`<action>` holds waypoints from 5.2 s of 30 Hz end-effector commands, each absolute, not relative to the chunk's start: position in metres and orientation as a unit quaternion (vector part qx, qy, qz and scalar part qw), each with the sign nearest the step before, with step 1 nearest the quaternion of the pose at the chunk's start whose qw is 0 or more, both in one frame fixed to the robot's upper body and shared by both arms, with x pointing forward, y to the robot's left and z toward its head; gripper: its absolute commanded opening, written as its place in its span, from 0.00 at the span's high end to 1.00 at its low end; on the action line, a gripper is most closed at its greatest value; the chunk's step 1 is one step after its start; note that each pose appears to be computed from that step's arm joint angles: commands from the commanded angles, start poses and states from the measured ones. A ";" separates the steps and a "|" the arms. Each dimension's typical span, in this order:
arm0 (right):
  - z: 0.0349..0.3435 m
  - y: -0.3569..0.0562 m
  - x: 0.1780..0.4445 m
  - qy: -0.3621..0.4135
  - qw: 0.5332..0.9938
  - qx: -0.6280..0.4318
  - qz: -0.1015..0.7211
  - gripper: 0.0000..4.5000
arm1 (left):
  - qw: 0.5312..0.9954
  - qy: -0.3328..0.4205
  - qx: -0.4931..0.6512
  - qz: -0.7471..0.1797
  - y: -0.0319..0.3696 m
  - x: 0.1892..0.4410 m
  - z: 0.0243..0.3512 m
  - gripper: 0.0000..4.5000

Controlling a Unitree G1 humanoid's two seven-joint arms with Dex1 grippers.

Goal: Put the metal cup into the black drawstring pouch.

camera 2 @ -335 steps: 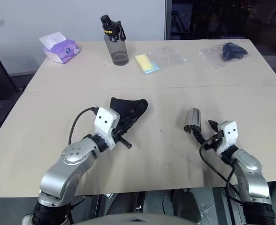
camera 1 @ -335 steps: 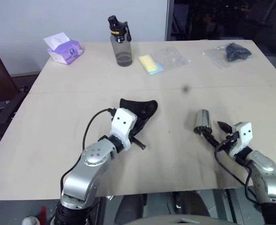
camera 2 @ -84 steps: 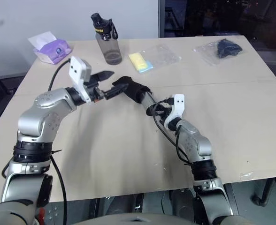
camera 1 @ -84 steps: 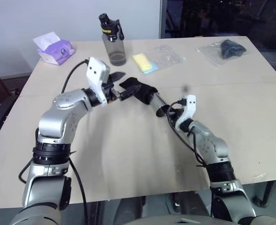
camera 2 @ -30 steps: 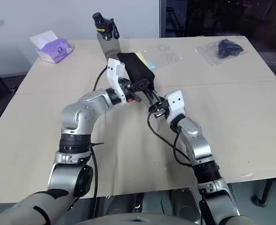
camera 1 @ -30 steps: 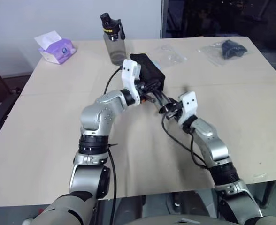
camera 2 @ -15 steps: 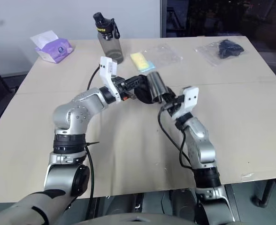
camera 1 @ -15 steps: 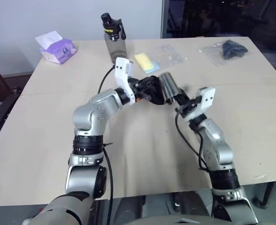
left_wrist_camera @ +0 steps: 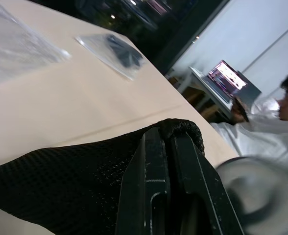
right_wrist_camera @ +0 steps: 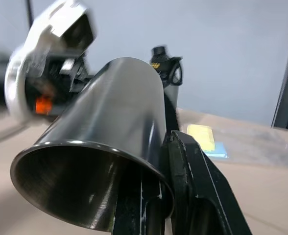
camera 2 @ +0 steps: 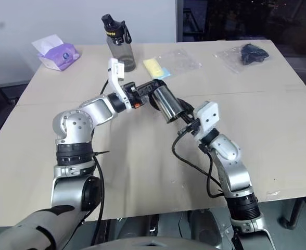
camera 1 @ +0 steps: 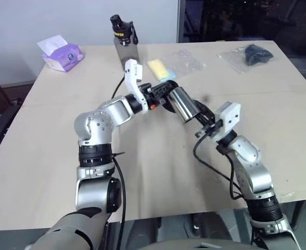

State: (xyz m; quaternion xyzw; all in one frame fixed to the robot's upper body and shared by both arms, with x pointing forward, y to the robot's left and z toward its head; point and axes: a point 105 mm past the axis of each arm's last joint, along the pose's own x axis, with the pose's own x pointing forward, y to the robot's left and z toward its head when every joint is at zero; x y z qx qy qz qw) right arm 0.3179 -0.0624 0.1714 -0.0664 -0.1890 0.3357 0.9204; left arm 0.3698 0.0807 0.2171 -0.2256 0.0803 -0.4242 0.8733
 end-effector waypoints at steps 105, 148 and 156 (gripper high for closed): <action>0.208 -0.039 0.354 -0.247 0.874 -0.338 0.248 1.00 | 0.741 0.041 -0.341 -0.577 0.053 0.306 0.254 0.98; 0.132 -0.113 0.342 -0.022 0.907 -0.174 0.383 0.24 | 0.822 0.017 -0.355 -0.445 0.079 0.356 0.226 1.00; 0.129 -0.087 0.392 -0.020 0.937 -0.104 0.333 0.24 | 0.820 0.018 -0.349 -0.453 0.077 0.352 0.226 1.00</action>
